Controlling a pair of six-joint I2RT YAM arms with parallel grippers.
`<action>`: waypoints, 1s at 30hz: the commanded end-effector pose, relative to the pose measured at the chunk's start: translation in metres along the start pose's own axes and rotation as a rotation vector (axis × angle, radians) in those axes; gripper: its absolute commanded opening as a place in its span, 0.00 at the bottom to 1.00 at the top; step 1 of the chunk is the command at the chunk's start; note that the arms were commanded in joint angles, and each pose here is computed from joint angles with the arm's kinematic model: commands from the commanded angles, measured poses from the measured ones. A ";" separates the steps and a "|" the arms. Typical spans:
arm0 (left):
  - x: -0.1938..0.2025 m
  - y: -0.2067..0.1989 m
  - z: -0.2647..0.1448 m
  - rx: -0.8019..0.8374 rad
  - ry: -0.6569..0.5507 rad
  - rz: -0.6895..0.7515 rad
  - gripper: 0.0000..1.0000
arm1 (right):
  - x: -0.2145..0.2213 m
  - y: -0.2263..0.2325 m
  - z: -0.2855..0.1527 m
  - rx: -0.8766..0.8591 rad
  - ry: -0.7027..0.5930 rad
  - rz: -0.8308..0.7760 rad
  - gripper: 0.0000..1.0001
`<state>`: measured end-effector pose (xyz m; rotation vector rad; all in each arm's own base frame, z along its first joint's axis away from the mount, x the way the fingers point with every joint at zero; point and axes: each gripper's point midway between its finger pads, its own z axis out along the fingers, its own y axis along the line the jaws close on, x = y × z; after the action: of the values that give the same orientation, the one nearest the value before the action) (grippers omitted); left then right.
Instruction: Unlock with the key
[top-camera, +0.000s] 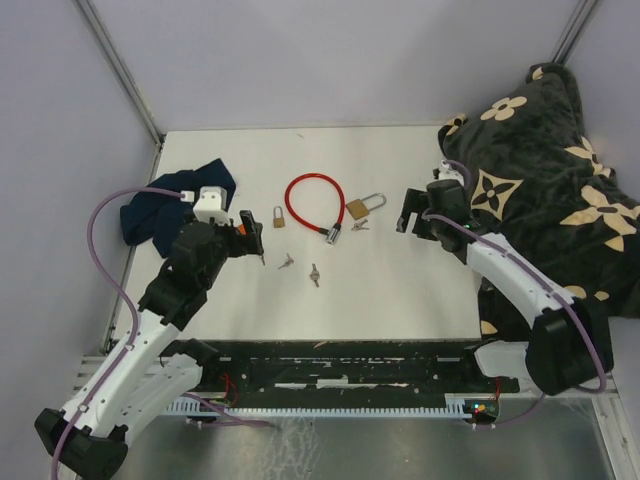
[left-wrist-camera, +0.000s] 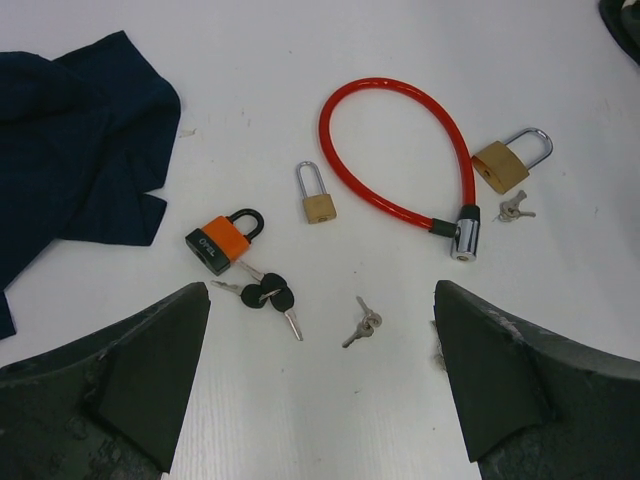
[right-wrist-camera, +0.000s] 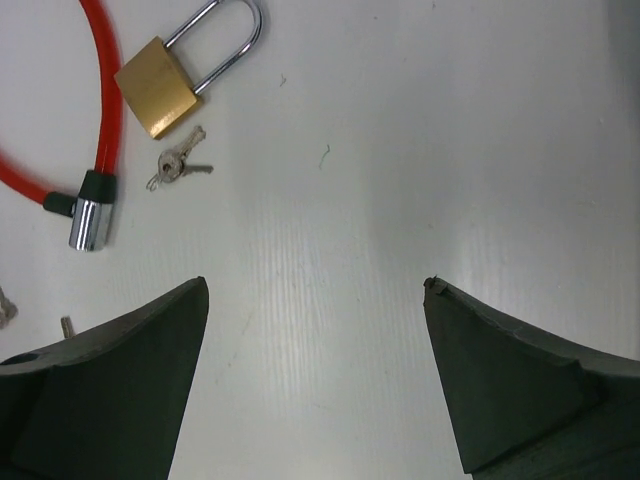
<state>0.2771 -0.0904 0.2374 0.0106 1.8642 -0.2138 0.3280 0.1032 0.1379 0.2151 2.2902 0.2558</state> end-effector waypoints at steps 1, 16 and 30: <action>-0.012 -0.002 -0.003 -0.004 -0.057 0.033 1.00 | -0.034 0.022 0.033 0.103 -0.113 0.114 0.95; -0.013 0.001 -0.006 -0.022 -0.069 0.036 1.00 | -0.037 0.064 0.127 0.308 -0.140 0.140 0.83; -0.014 0.001 -0.009 -0.019 -0.078 0.030 1.00 | -0.008 0.074 0.171 0.327 -0.029 0.136 0.62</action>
<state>0.2712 -0.0891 0.2421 0.0031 1.8354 -0.1943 0.4535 0.1812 0.0394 0.5155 2.3063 -0.0953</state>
